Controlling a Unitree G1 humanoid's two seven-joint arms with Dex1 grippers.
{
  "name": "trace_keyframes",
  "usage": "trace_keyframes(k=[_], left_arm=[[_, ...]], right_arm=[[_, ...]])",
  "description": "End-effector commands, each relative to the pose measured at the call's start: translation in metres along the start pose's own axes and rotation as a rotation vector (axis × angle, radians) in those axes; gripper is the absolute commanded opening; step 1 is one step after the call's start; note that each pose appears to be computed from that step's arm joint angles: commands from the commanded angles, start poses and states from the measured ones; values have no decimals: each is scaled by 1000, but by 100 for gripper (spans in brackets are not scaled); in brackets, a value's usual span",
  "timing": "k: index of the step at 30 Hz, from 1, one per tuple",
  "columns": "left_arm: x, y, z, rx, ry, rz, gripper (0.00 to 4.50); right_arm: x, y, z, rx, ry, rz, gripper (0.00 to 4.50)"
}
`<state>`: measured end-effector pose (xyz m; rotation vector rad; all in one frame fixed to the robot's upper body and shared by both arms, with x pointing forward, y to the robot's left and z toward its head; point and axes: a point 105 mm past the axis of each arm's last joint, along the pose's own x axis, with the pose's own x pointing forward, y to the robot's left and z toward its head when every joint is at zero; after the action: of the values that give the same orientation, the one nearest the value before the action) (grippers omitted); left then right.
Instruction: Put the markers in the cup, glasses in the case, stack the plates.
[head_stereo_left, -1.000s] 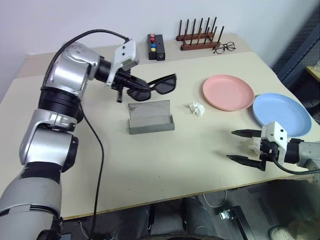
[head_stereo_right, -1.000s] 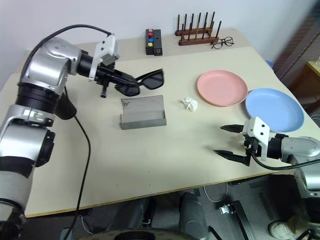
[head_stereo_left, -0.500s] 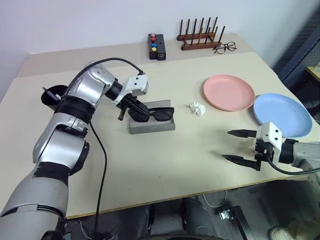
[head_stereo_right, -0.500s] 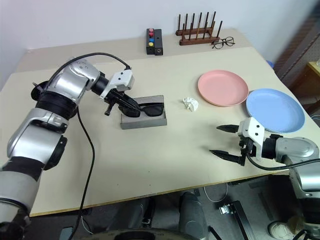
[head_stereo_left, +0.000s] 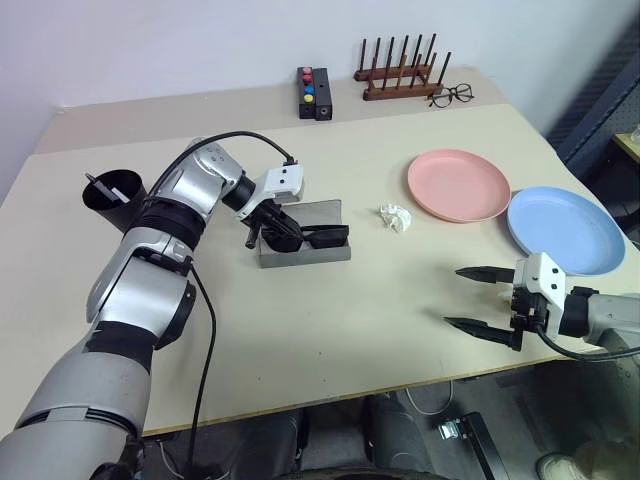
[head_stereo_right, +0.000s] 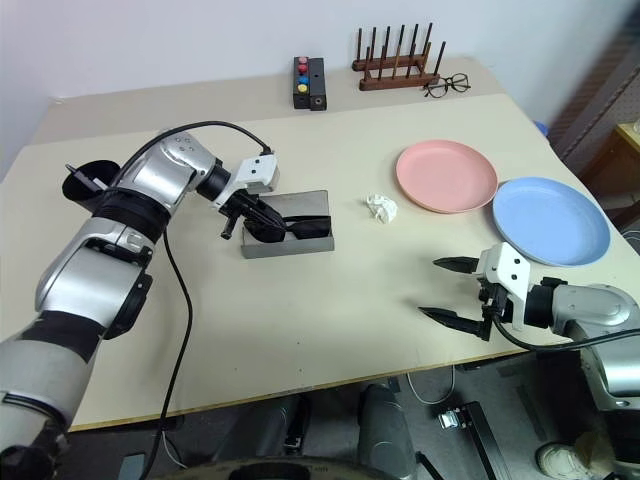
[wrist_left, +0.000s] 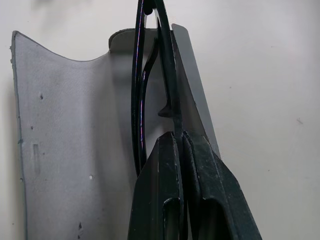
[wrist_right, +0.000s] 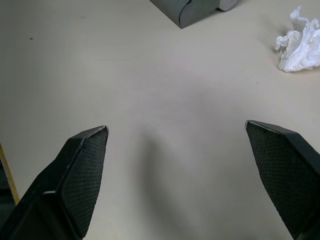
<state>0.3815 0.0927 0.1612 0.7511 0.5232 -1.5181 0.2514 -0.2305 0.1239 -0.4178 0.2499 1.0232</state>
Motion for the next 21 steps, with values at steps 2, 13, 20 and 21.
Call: trace_keyframes(k=[2, 13, 20, 21], left_arm=[[-8, 1, 11, 19, -12, 0, 247], [-45, 31, 52, 120, -162, 275, 448], [-71, 41, 54, 36, -259, 408, 396], [-70, 40, 47, 18, -244, 404, 365]], right_arm=[[-7, -7, 12, -45, -25, -31, 450], [-4, -12, 18, -57, -54, -54, 450], [-5, -15, 20, -68, -52, -57, 450], [-4, -16, 20, -71, -52, -58, 450]])
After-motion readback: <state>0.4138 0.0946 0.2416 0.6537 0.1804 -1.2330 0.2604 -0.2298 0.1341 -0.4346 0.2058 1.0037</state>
